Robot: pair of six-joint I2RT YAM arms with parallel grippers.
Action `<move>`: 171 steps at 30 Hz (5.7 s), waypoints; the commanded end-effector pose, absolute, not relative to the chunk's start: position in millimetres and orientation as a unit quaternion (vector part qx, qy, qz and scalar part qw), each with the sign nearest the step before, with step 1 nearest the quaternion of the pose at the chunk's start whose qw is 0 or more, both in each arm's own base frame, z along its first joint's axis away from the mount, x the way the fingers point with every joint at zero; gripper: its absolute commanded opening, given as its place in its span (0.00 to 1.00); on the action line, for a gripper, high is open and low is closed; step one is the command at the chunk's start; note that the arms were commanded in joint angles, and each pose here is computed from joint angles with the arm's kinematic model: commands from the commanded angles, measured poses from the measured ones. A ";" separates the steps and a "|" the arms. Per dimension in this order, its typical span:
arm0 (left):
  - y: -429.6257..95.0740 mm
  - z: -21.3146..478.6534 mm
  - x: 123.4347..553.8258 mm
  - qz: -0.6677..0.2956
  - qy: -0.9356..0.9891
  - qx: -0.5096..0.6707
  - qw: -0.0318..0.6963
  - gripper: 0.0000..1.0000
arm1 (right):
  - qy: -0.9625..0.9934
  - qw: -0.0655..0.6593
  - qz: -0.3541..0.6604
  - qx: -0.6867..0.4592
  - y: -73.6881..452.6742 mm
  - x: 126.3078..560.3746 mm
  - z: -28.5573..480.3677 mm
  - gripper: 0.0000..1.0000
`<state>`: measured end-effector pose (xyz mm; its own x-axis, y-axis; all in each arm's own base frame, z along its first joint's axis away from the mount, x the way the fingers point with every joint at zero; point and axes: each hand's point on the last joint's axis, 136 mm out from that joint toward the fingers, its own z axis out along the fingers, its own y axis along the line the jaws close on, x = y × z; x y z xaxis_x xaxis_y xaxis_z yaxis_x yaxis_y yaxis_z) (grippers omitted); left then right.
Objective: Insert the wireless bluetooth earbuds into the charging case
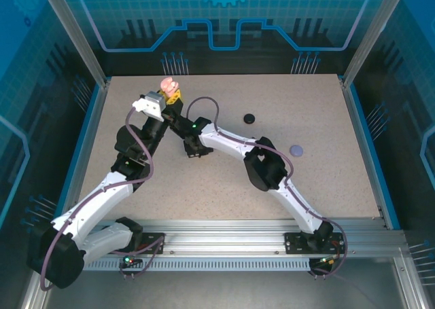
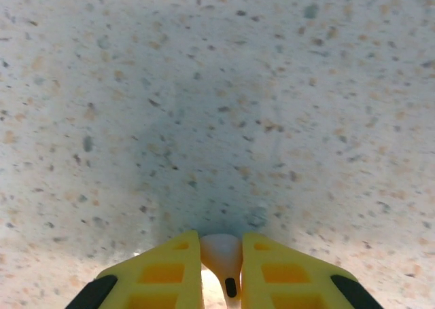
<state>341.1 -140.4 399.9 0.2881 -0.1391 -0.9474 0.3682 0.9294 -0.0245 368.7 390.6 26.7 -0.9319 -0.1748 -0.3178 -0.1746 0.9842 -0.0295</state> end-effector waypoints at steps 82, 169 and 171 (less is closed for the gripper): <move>-250.2 403.1 292.1 -0.313 0.533 0.259 0.742 0.00 | 0.707 0.470 0.438 -0.296 336.3 279.1 418.8 0.15; -240.0 416.3 285.4 -0.301 0.520 0.251 0.759 0.00 | 0.730 0.442 0.399 -0.335 337.0 276.4 385.5 0.15; -240.3 414.9 286.0 -0.300 0.522 0.250 0.758 0.00 | 0.729 0.443 0.400 -0.335 337.3 275.9 386.4 0.20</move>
